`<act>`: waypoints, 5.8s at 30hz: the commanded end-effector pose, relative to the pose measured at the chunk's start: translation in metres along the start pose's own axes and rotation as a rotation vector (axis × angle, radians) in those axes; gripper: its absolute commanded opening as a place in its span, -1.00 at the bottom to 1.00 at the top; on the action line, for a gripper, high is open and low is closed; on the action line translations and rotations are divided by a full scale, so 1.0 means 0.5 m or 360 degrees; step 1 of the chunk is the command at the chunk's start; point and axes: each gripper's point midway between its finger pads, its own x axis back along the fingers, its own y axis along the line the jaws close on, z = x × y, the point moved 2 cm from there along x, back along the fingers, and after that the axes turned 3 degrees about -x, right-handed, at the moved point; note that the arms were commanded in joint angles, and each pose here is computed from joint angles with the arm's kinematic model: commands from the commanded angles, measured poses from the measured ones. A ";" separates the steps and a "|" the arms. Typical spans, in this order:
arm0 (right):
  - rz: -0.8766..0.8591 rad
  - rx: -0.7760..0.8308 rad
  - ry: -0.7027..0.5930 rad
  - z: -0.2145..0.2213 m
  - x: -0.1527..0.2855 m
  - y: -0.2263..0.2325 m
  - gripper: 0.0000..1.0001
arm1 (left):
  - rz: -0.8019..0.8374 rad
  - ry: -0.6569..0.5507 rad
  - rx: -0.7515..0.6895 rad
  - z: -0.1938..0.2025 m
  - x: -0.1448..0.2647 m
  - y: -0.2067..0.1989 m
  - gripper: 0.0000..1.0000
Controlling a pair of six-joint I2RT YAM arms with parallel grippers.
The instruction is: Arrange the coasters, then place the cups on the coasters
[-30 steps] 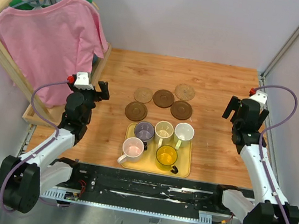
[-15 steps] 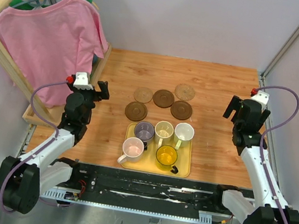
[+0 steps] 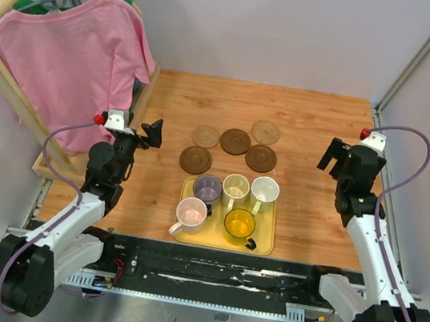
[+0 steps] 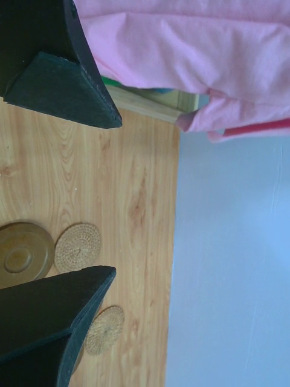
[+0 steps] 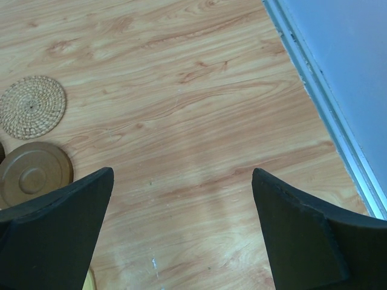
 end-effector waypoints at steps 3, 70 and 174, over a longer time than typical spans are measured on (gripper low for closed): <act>-0.0170 0.0005 0.0011 -0.022 -0.006 0.039 0.97 | 0.0150 0.0033 0.0012 -0.020 -0.026 -0.038 0.99; -0.1333 0.0529 0.0331 0.032 -0.028 0.530 -0.94 | 0.0948 0.0671 0.0332 0.194 -0.146 -0.241 -0.98; -0.1276 0.0930 0.0980 0.266 -0.142 0.603 -0.78 | 0.0557 0.1584 0.0279 0.365 -0.095 -0.187 -0.53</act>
